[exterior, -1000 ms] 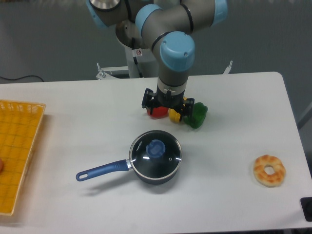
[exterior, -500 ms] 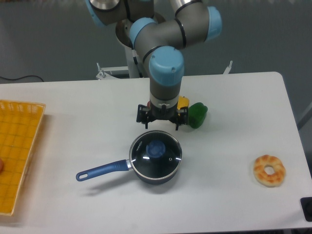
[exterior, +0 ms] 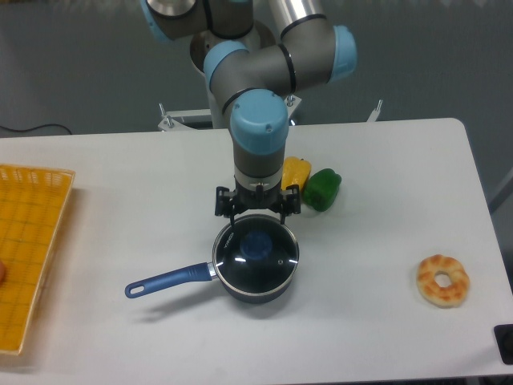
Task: Open the lid
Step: 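Lower the gripper onto the blue knob of the glass lid, then close the gripper around the blue lid knob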
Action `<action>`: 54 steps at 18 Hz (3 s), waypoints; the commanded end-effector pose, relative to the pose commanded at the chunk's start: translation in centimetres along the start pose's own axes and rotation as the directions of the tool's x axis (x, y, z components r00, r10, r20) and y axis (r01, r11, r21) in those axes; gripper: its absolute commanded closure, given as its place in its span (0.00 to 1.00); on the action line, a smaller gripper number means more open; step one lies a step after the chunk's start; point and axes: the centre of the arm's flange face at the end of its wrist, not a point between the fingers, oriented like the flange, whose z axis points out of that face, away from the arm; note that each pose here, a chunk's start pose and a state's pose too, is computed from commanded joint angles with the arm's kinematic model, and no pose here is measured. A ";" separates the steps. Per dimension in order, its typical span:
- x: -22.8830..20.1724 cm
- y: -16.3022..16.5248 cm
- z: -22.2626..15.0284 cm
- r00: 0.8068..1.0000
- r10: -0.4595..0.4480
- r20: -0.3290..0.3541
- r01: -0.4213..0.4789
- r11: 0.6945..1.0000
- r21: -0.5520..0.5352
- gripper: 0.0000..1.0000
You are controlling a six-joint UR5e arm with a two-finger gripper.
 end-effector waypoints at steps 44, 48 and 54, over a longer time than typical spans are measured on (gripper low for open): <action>-1.4 -1.9 2.7 0.997 -0.061 0.044 0.062 0.998 -0.027 0.00; -1.4 -1.9 2.8 0.997 -0.061 0.042 0.062 0.998 -0.028 0.00; -1.4 -2.1 2.5 0.997 -0.064 0.043 0.065 0.998 -0.022 0.00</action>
